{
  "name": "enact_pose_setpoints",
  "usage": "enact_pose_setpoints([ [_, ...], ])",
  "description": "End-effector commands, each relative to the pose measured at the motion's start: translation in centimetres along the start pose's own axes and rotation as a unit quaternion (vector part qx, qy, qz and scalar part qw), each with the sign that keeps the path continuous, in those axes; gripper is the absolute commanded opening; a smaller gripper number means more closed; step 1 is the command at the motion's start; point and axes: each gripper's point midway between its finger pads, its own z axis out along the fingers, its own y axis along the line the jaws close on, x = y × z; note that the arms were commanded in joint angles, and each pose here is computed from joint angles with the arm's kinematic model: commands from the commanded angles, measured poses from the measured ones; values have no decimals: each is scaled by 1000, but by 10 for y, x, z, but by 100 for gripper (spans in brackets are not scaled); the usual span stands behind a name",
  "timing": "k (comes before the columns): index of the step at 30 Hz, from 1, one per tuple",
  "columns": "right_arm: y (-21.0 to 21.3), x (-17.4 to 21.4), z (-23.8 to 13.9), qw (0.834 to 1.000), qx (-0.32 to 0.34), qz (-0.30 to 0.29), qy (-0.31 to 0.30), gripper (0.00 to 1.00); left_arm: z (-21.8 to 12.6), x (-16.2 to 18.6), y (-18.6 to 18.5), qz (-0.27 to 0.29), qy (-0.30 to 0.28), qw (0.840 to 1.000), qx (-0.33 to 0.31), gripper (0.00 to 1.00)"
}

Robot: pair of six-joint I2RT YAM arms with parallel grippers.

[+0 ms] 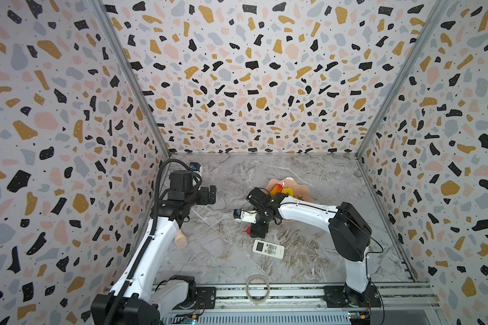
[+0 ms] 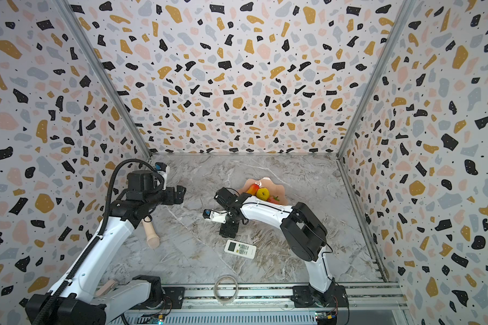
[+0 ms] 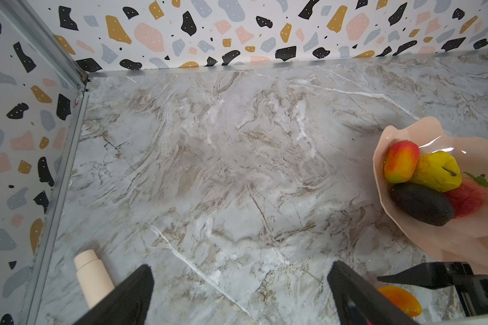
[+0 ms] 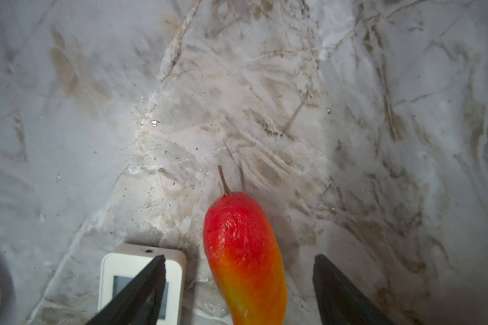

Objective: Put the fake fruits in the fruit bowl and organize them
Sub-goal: 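Move the right gripper back to the redder mango and grasp it, then lift the red mango into the pink bowl and release it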

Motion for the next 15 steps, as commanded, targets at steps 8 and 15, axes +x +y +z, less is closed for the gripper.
enact_pose_setpoints([
  [8,-11,5,10,1000,-2,26,1,72,-2,-8,2,4,-19,1000,-5,100],
  [15,-14,1,11,1000,-5,27,-3,42,-2,-8,3,4,-19,1000,-6,100],
])
